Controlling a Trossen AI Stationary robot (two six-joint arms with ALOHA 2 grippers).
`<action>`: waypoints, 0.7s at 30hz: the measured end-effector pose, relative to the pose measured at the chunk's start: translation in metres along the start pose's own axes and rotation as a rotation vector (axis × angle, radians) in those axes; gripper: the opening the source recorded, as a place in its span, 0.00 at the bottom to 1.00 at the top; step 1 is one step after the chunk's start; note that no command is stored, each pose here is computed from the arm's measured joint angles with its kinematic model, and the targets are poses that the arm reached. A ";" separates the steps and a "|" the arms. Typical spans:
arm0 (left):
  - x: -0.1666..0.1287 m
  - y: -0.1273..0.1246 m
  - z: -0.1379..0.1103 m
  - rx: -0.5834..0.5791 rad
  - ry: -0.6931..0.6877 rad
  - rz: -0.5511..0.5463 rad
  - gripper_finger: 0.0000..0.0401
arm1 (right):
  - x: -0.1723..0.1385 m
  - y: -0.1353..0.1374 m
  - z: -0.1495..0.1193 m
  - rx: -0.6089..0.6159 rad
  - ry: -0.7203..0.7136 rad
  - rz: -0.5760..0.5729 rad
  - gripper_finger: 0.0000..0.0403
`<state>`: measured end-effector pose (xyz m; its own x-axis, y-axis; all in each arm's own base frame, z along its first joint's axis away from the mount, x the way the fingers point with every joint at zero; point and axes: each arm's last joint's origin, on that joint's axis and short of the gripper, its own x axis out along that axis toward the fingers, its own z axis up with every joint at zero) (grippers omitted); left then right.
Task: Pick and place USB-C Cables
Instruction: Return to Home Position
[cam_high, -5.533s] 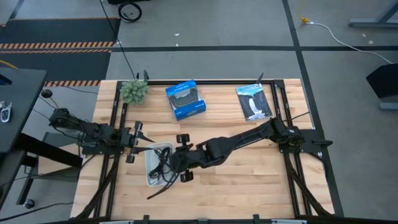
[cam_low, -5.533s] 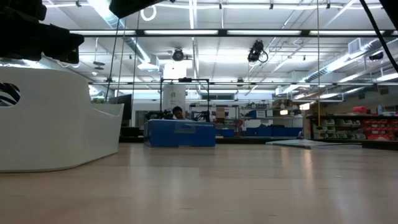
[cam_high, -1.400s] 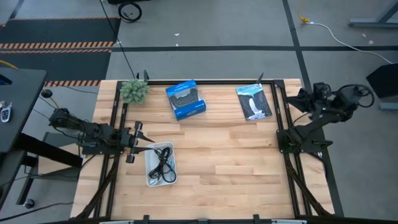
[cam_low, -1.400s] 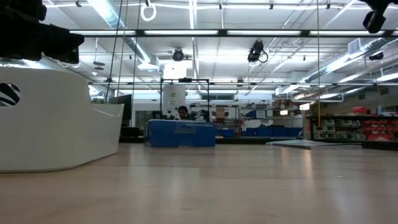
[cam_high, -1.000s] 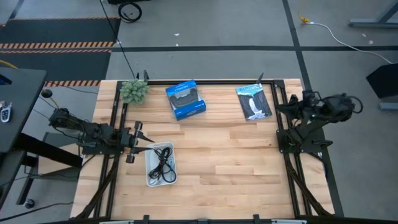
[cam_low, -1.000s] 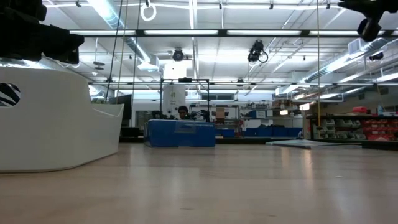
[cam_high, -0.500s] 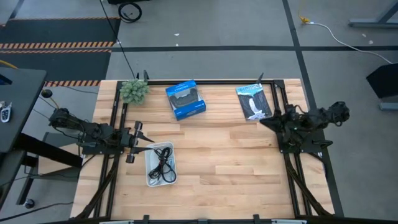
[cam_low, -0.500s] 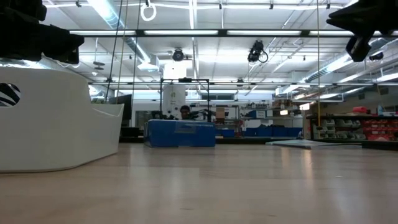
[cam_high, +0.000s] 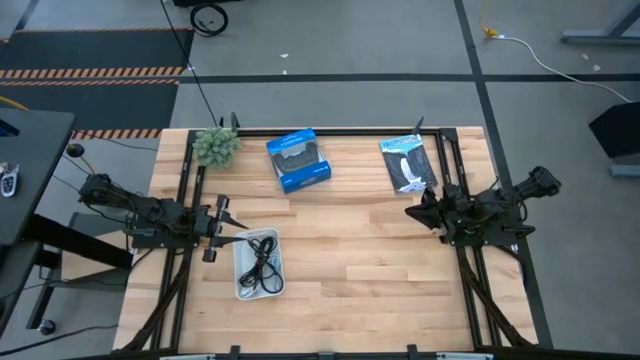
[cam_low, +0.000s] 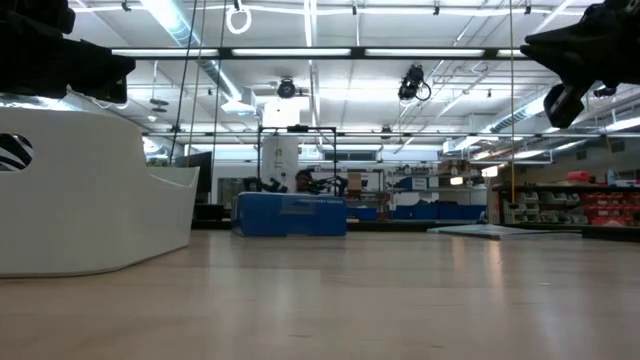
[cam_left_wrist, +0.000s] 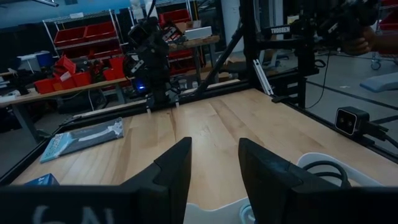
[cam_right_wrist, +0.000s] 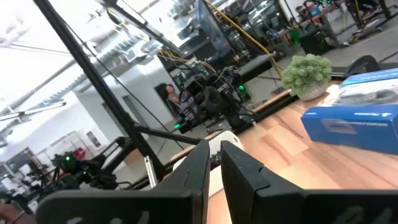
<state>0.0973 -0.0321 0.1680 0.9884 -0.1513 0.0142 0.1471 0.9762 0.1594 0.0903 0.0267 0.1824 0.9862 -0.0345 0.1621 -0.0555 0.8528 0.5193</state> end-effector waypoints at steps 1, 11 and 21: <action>0.000 0.000 0.000 0.000 0.000 0.000 0.35 | 0.000 0.000 0.000 0.001 -0.002 0.001 0.11; 0.000 0.000 0.000 0.000 -0.001 0.000 0.35 | 0.001 -0.002 0.000 -0.144 -0.010 -0.027 0.11; 0.000 0.000 0.000 0.000 -0.001 0.000 0.35 | 0.001 -0.007 -0.009 -0.192 0.078 -0.082 0.11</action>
<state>0.0973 -0.0321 0.1681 0.9883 -0.1515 0.0152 0.1472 0.9762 0.1592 0.0930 0.0248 0.1715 0.9957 -0.0735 0.0563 0.0486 0.9327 0.3573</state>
